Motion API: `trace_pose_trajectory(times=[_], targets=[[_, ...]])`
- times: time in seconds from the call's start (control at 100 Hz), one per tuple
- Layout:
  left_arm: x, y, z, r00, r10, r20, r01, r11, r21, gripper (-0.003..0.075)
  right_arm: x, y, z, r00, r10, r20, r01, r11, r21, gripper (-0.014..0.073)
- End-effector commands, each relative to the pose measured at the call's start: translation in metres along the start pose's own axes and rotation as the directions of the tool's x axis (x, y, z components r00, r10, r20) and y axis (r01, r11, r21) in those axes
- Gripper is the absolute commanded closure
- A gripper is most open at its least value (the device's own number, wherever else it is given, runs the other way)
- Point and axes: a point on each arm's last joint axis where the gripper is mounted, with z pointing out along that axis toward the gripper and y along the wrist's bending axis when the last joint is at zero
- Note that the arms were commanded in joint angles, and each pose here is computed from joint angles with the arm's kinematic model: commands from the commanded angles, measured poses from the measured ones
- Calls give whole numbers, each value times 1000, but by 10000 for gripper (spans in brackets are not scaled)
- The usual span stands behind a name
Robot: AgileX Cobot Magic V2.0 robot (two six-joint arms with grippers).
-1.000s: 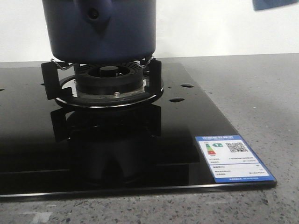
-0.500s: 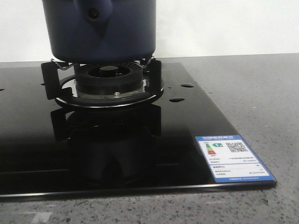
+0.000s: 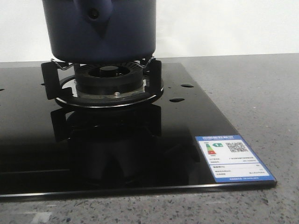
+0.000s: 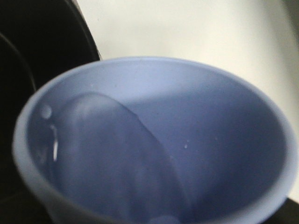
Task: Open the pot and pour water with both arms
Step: 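Tilt the light-blue cup over the open pot with the right gripper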
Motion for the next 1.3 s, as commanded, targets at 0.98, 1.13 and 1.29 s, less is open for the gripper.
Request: trace_pose_trajectory(times=[0.98, 1.13, 1.29], targets=[[-28, 2, -11, 988, 3, 156, 2, 1000, -29, 334, -20, -37, -16, 803, -595, -26, 572, 758, 314, 277], [-27, 1, -11, 989, 3, 149, 1, 1000, -27, 334, -22, -38, -16, 764, -643, -48, 620, 711, 332, 277], [-27, 1, -11, 989, 3, 148, 1, 1000, -26, 334, -24, -40, -17, 705, -705, -75, 680, 642, 354, 277]])
